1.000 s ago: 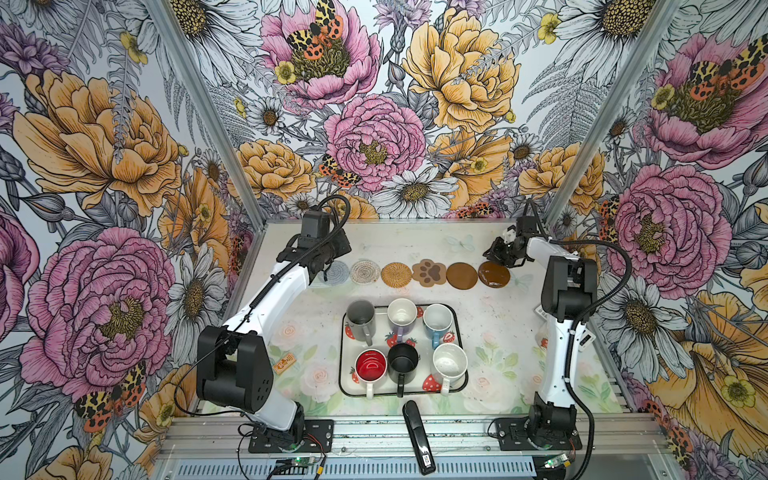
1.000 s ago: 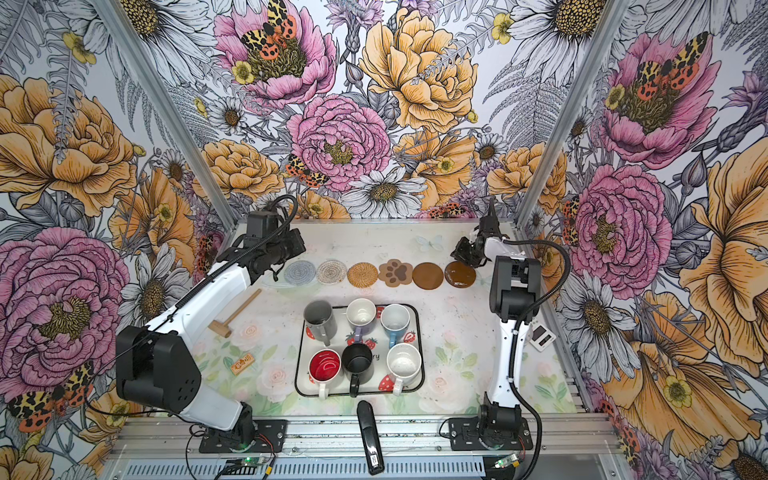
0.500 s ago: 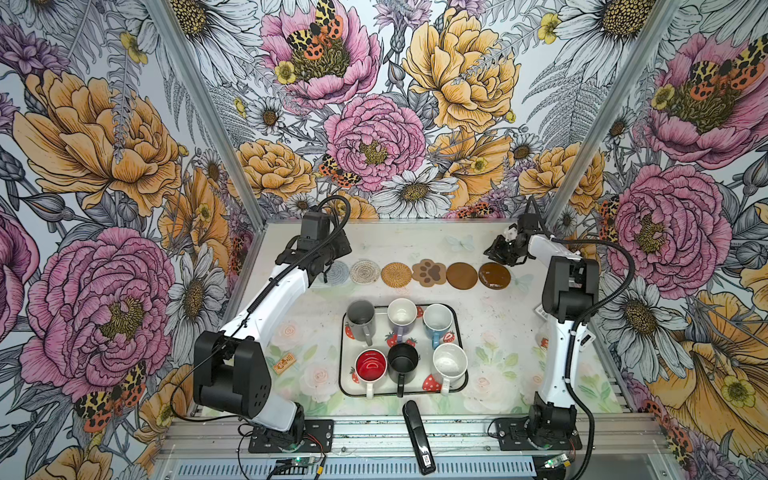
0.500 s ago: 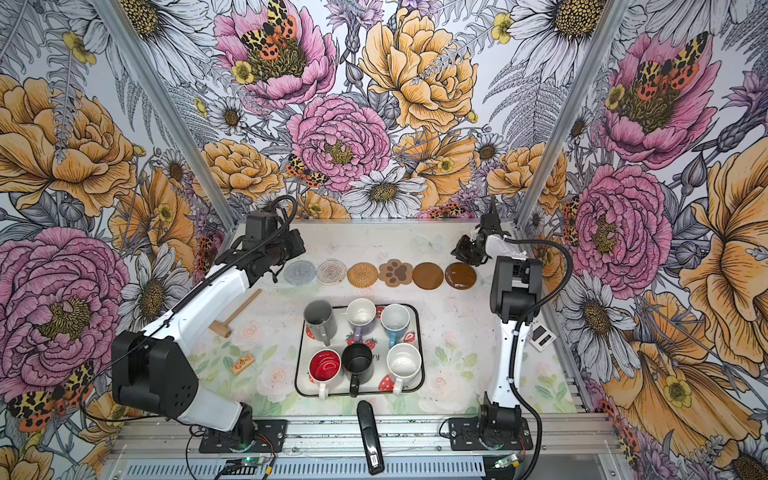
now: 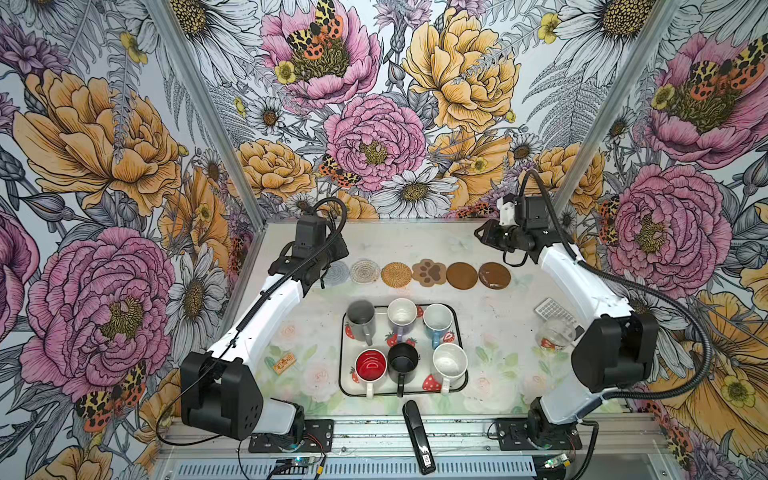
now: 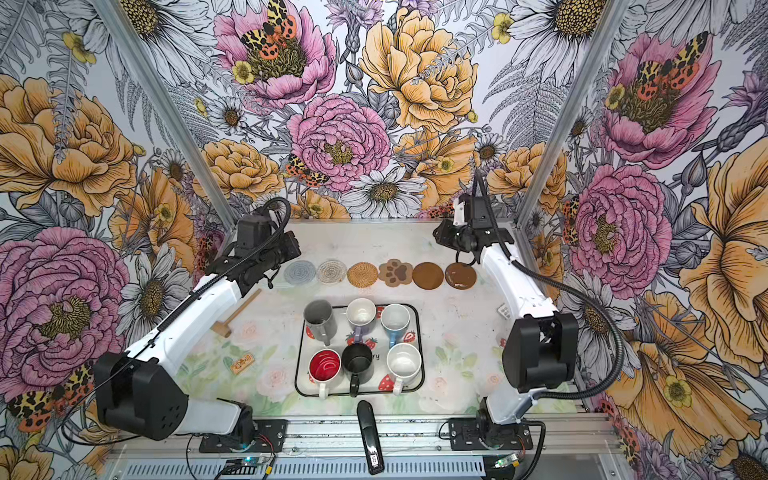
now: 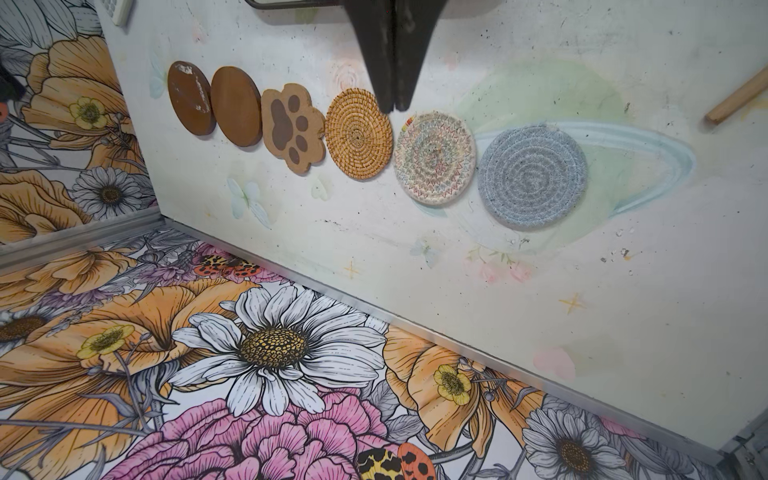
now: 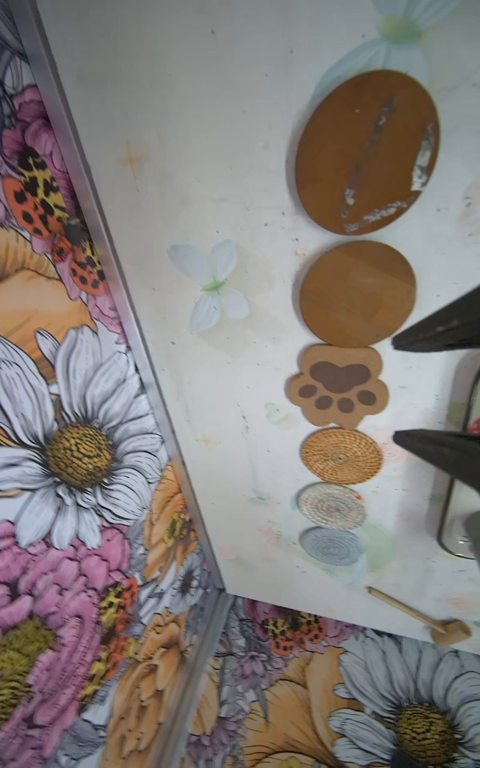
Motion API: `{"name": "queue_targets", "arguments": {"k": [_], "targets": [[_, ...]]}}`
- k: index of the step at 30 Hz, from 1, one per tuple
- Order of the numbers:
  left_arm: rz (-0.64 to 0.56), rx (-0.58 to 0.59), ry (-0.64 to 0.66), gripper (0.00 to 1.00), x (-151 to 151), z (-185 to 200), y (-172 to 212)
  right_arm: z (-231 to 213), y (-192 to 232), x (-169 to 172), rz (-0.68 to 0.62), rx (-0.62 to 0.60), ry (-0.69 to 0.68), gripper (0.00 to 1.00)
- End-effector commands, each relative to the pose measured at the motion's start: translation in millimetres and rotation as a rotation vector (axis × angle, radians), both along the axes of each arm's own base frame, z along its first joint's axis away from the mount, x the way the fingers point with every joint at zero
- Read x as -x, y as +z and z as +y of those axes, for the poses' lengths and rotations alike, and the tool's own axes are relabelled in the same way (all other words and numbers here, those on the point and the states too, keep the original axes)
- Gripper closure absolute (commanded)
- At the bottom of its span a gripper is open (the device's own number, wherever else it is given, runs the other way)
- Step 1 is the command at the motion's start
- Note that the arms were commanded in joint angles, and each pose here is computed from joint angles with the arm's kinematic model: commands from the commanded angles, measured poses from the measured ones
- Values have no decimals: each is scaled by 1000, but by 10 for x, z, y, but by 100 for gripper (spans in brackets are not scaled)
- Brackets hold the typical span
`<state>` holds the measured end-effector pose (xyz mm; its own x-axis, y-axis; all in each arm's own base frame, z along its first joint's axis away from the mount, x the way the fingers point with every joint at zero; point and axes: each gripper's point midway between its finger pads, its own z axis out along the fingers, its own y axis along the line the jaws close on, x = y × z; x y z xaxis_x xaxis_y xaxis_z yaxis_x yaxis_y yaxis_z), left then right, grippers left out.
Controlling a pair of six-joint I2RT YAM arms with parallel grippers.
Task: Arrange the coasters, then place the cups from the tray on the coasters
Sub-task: 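Swing the right gripper over the tray toward the light blue mug, then lower the right gripper onto the light blue mug rim and close it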
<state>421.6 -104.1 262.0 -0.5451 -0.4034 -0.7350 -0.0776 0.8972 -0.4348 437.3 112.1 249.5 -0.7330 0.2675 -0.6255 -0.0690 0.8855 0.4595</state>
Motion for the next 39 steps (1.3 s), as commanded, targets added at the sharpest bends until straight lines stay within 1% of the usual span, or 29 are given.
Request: {"name": "queue_targets", "arguments": {"k": [1,8,12,16,20,24,33,39], "targets": [[-39,-22,6,98,59,26,108,11,-83,331,9,113,-21,65],[-61,-32,-10,97,157,-3,168,313,-142,1166,37,279,23,61],[-73,-35,-13,97,205,-5,198,538,-215,1526,55,292,73,59],[-88,-28,-23,96,244,-45,238,773,-329,1768,73,305,119,57],[-94,-31,-28,96,281,-80,252,997,-488,1948,114,309,183,56],[-100,-32,-34,96,313,-106,257,1112,-617,2047,155,319,214,55],[-113,-35,-43,95,356,-146,286,1179,-800,2224,234,316,236,57],[-117,-34,-46,95,364,-158,291,1185,-991,2281,283,344,242,59]]}}
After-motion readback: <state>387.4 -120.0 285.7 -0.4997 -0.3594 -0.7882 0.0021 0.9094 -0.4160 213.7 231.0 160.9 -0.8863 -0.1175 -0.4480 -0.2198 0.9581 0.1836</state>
